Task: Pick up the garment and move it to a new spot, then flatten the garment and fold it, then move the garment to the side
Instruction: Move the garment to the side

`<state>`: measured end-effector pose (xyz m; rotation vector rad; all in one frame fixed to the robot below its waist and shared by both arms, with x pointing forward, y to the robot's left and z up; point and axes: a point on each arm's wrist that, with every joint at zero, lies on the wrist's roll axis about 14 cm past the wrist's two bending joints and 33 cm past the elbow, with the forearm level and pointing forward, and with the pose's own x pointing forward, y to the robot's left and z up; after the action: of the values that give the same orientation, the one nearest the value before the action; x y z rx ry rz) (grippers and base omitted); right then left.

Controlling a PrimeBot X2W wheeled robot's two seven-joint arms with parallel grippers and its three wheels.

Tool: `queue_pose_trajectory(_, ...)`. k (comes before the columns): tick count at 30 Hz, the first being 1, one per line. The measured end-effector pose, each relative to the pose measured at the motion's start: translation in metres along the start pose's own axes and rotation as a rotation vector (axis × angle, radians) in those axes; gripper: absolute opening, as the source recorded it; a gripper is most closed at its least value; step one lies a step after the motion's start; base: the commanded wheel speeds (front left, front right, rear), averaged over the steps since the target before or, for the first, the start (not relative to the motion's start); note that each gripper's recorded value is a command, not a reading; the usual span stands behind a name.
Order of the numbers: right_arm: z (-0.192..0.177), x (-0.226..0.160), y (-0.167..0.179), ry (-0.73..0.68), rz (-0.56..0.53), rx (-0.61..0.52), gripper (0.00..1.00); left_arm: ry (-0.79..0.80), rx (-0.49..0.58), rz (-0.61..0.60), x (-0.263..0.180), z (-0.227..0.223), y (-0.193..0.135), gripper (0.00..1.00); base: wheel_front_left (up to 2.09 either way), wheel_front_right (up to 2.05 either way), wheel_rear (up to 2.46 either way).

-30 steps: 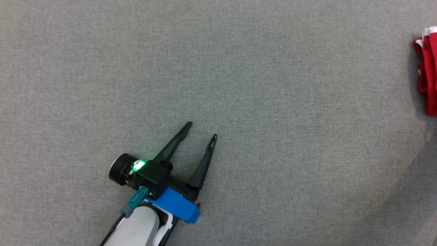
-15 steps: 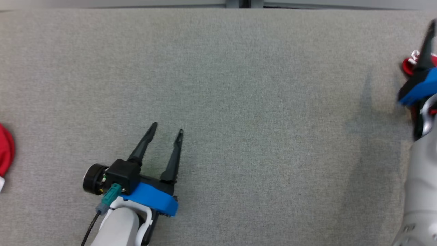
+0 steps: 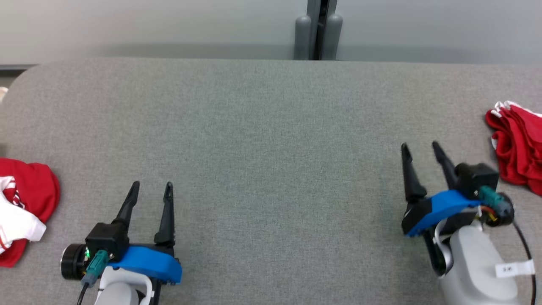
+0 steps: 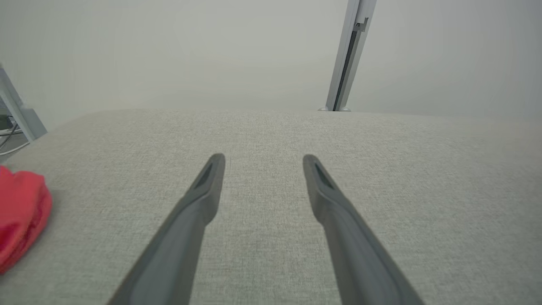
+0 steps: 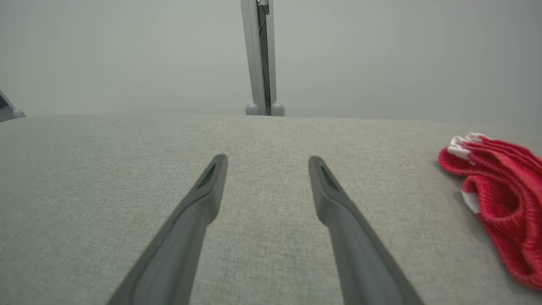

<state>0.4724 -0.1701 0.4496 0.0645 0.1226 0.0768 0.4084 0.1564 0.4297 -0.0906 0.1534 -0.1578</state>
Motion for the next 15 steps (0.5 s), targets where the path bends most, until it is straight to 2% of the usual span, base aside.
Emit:
queue_pose_trajectory(4, -0.006, -0.020, 0.014, 0.011, 0.040, 0.016, 1.00, 0.007, 0.004, 0.031, -0.013, -0.003, 0.005, 1.00, 0.00, 0.00, 0.00)
queue_pose_trajectory(11, -0.009, -0.056, 0.009, 0.001, 0.010, 0.091, 1.00, 0.024, -0.018, 0.068, -0.036, -0.010, 0.007, 1.00, 0.00, 0.00, 0.00)
queue_pose_trajectory(15, -0.012, -0.072, 0.008, 0.001, 0.005, 0.093, 1.00, 0.033, -0.024, 0.075, -0.046, -0.015, 0.006, 1.00, 0.00, 0.00, 0.00)
